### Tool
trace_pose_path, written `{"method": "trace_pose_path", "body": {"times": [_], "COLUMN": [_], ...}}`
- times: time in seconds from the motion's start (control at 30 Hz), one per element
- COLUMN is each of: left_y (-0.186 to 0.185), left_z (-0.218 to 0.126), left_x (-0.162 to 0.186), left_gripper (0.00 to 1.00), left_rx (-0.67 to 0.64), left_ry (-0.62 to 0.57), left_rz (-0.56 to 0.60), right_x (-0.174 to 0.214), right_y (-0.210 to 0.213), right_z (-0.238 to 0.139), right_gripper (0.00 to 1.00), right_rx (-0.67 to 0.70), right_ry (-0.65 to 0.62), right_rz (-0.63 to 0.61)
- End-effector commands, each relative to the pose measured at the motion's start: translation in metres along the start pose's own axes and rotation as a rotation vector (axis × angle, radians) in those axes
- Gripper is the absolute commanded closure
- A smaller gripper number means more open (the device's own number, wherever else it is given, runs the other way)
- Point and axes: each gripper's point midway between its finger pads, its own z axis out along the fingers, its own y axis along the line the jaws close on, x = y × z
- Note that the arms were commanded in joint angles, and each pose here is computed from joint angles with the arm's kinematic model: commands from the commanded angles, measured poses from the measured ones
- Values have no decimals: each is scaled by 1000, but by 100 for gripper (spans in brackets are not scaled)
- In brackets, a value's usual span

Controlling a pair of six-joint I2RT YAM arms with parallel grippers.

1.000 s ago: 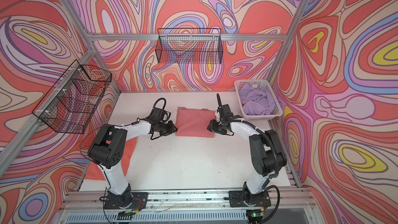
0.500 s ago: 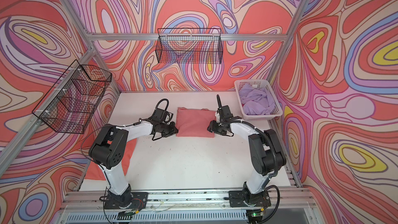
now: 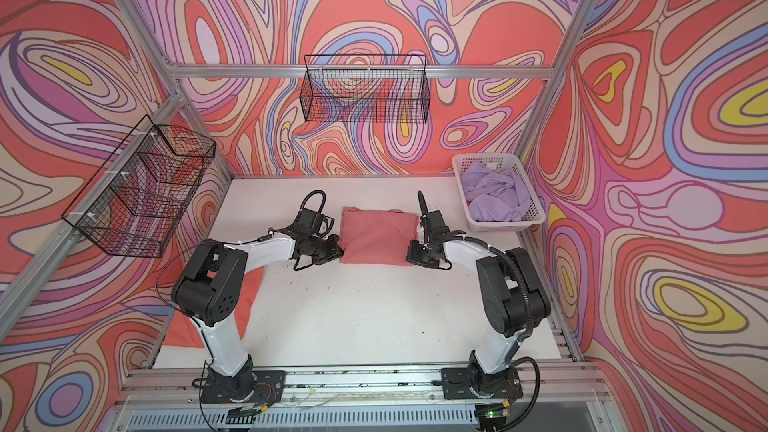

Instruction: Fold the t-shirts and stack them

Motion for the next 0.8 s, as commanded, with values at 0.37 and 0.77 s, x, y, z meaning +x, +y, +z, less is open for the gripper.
{"method": "trace_pose_path", "body": {"times": [0.37, 0.77], "left_y": [20, 36], "left_z": [-27, -21], "left_x": [-6, 13], "left_gripper": [100, 100], "left_rx": [-56, -80], "left_ry": [-28, 6], "left_rz": [-9, -22], "right_x": [0, 11], "right_y": [-22, -33], "right_z": [-2, 3], "right_gripper": [100, 100], "right_rx": [54, 91], "right_ry": [-10, 19], "right_rz": [3, 5]}}
